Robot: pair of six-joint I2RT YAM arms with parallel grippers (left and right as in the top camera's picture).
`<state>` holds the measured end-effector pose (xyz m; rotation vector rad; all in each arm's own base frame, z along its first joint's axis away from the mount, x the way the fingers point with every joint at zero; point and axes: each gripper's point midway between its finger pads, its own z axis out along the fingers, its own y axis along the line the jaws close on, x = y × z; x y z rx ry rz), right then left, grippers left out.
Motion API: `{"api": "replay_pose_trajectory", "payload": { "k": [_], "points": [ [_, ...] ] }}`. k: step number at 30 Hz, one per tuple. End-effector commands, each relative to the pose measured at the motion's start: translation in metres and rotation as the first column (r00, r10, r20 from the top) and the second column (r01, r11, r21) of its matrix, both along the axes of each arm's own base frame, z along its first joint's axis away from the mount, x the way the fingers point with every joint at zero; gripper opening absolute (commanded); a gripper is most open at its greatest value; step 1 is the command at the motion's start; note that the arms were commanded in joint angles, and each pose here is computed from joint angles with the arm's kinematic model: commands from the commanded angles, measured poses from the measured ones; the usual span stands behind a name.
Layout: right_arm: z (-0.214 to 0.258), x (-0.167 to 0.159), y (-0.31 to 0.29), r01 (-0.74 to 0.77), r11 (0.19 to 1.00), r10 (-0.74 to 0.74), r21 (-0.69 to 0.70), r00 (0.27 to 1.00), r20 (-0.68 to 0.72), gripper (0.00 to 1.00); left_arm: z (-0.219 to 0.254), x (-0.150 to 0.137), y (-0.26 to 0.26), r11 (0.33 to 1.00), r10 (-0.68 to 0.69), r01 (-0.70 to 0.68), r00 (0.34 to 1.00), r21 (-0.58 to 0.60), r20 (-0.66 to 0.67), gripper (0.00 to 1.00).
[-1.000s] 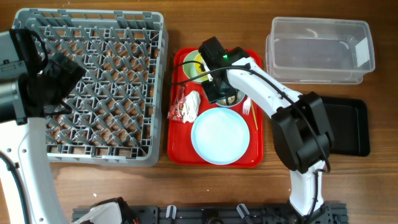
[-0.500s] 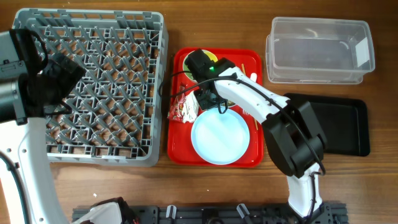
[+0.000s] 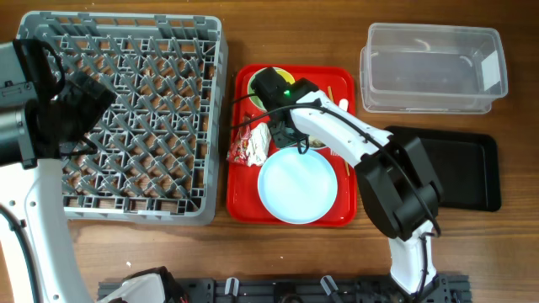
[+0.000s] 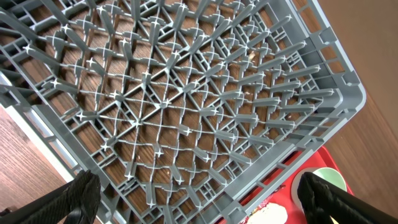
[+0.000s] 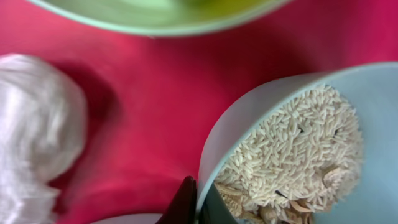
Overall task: Sort waste into correct bins and load items into the dishwasher rack
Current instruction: 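Grasp the light-blue rice bowl rim with the right gripper, then carry the bowl to the black tray and tip rice out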
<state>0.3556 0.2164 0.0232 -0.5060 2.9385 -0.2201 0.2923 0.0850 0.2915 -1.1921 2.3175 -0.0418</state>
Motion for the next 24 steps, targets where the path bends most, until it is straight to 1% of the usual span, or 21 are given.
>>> {"api": "replay_pose_trajectory", "payload": {
  "k": [1,5,9,11,13,17,19,20,24],
  "points": [
    [0.027,0.009,-0.012,0.078,0.996,-0.075,-0.035,0.994,0.083,0.04,0.003,-0.001,0.001,1.0,0.013,-0.013,1.0,-0.003,0.013,1.0],
    [0.048,0.013,-0.011,0.1,0.995,-0.097,-0.011,0.987,0.128,0.04,0.003,0.0,0.001,1.0,0.013,-0.013,1.0,-0.003,0.012,1.0],
    [0.06,0.014,-0.011,0.108,0.994,-0.108,0.009,0.982,0.155,0.04,0.003,-0.001,0.001,1.0,0.013,-0.013,1.0,-0.003,0.013,1.0],
    [0.065,0.013,-0.015,0.146,0.989,-0.146,0.011,0.975,0.167,0.04,0.003,0.0,0.001,1.0,0.013,-0.013,1.0,-0.003,0.012,1.0],
    [0.08,0.014,-0.026,0.239,0.971,-0.236,0.011,0.948,0.214,0.04,0.003,-0.001,0.001,1.0,0.013,-0.013,1.0,-0.003,0.013,1.0],
    [0.116,0.017,-0.042,0.339,0.933,-0.358,0.119,0.902,0.241,0.04,0.003,-0.001,0.001,1.0,0.013,-0.013,1.0,-0.003,0.013,1.0],
    [0.139,0.019,-0.061,0.378,0.906,-0.416,0.19,0.879,0.235,0.04,0.003,0.0,0.001,1.0,0.013,-0.013,1.0,-0.003,0.012,1.0],
    [0.151,0.019,-0.077,0.408,0.884,-0.455,0.226,0.862,0.222,0.04,0.003,-0.001,0.001,1.0,0.013,-0.013,1.0,-0.003,0.013,1.0],
    [0.171,0.022,-0.138,0.451,0.829,-0.514,0.33,0.847,0.133,0.04,0.003,0.0,0.001,1.0,0.013,-0.013,1.0,-0.003,0.012,1.0]
  ]
}}
